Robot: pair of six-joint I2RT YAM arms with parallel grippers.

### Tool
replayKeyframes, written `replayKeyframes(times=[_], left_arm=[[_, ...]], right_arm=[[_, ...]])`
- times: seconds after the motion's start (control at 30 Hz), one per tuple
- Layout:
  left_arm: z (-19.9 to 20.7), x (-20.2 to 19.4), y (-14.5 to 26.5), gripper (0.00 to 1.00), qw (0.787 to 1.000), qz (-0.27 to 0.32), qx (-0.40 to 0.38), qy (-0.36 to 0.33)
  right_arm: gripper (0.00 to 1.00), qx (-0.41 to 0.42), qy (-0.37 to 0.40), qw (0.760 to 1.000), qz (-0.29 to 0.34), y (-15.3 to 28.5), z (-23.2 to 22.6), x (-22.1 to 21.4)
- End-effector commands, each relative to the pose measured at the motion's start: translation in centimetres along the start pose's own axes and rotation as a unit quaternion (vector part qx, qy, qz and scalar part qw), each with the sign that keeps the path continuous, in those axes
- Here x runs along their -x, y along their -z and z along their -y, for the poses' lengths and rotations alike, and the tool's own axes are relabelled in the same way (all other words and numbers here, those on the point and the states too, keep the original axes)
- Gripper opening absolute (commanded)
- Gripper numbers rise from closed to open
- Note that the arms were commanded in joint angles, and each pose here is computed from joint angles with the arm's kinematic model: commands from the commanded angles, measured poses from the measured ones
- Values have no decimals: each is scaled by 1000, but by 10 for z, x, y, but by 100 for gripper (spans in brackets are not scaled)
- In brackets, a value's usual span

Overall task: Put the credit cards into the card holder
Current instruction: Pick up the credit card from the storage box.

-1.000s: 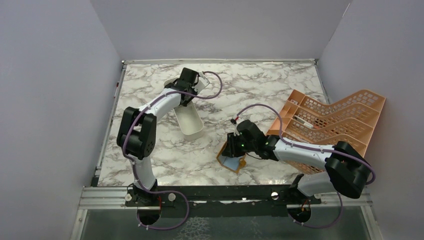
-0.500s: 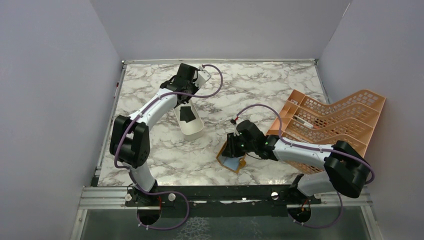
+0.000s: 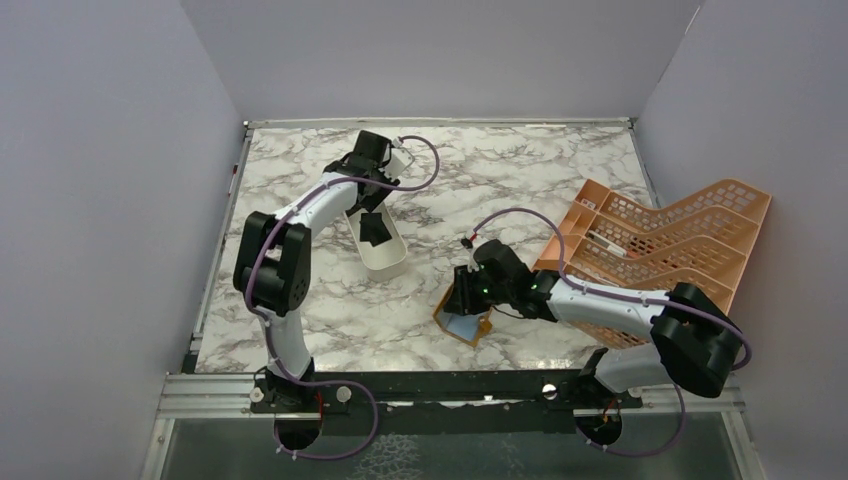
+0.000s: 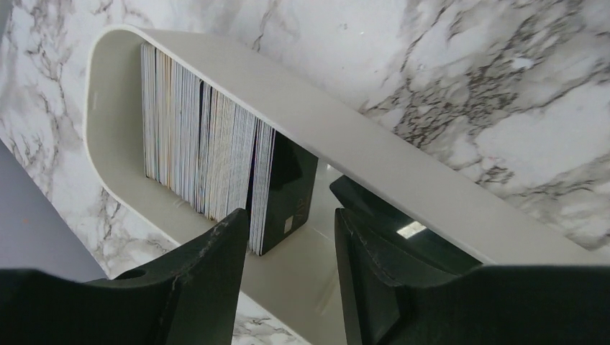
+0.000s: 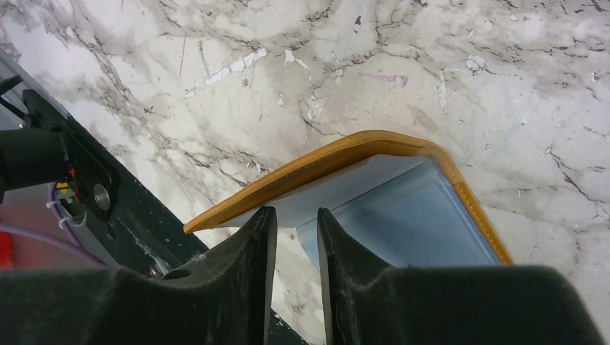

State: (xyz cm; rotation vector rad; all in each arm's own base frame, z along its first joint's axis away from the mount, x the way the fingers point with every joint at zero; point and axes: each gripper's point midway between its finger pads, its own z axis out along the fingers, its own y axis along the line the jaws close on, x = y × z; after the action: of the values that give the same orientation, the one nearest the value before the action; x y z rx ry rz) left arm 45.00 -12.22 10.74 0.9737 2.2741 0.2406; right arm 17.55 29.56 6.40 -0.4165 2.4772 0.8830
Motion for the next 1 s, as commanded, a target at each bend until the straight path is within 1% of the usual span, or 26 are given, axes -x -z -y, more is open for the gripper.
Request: replayKeyframes(times=[0.0, 0.2, 0.43, 0.57, 0.73, 0.8, 0.97], left_arm=[[-26, -5, -19, 51, 999, -13, 44, -14], [-40, -9, -25, 53, 996, -8, 82, -28], [-27, -8, -34, 56, 998, 7, 47, -43], [-30, -16, -43, 57, 997, -12, 55, -48], [-35, -17, -48, 57, 997, -19, 65, -45], [-36, -17, -49, 56, 996, -21, 69, -46], [-42, -13, -44, 48, 996, -16, 80, -45]], right_arm=[[33, 16, 12, 1000, 7, 6, -9, 4], [33, 10, 15, 1000, 9, 8, -7, 4], [33, 16, 15, 1000, 10, 7, -12, 9], [33, 18, 16, 1000, 14, 8, -14, 12], [33, 16, 16, 1000, 14, 9, -14, 13], [33, 15, 16, 1000, 14, 9, -13, 12], [33, 16, 15, 1000, 16, 10, -13, 12]])
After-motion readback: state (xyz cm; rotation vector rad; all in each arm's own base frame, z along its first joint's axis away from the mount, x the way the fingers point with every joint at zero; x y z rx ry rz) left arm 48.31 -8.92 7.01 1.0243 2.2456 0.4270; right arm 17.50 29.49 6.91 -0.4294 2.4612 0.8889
